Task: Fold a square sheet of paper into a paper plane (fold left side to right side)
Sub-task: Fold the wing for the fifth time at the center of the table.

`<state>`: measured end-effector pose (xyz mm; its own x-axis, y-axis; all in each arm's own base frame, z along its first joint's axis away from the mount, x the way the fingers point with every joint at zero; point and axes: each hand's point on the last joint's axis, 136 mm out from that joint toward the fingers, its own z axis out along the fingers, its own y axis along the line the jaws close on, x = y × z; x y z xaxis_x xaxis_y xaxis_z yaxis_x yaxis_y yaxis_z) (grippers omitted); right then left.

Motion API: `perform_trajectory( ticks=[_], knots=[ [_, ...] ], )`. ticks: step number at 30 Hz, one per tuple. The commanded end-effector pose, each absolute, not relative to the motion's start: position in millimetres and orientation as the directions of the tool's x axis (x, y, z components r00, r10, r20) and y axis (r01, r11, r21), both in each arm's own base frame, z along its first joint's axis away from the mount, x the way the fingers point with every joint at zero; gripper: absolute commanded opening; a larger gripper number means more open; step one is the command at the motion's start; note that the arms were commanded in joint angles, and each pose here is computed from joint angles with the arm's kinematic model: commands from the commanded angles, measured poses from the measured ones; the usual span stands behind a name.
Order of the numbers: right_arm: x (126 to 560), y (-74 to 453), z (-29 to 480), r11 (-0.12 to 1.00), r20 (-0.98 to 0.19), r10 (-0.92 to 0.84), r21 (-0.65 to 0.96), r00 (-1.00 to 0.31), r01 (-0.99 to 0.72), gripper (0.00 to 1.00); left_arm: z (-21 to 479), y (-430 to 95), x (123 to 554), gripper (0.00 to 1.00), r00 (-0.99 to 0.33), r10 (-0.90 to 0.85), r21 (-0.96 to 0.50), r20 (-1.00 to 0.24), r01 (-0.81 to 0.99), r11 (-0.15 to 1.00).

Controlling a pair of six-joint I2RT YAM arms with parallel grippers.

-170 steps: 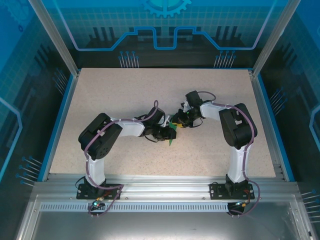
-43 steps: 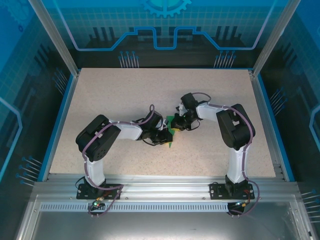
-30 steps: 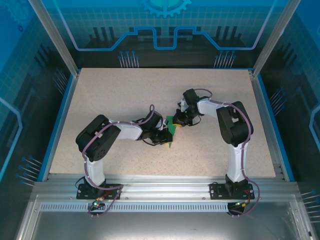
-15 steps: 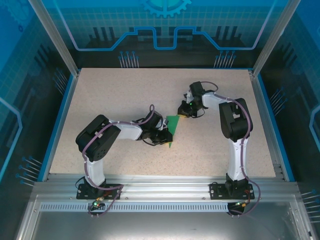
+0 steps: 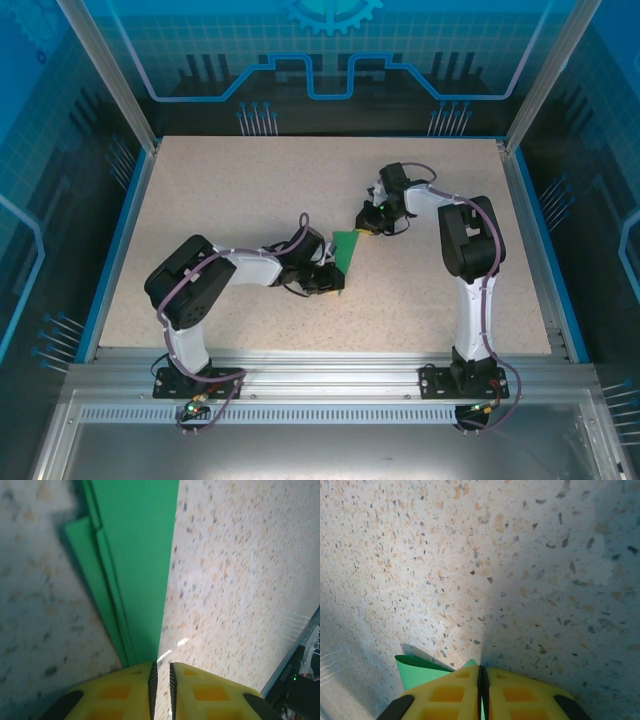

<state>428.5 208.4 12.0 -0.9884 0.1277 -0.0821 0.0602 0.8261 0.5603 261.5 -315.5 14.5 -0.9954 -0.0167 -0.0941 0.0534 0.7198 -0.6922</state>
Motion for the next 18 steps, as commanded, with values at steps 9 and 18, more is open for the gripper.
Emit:
perform_trajectory(
  ticks=[9, 18],
  knots=[
    [454, 200, 15, 0.834, -0.148, 0.141, 0.55, -0.979, 0.037, 0.22, -13, -279, 201, 0.2, -0.997, 0.03, -0.579, 0.076, -0.019, 0.815],
    [486, 176, 101, 0.873, -0.328, 0.143, 0.486, -0.934, -0.037, 0.59, 55, -275, 229, 0.25, -0.989, 0.018, -0.583, -0.145, 0.1, 0.806]
  ],
)
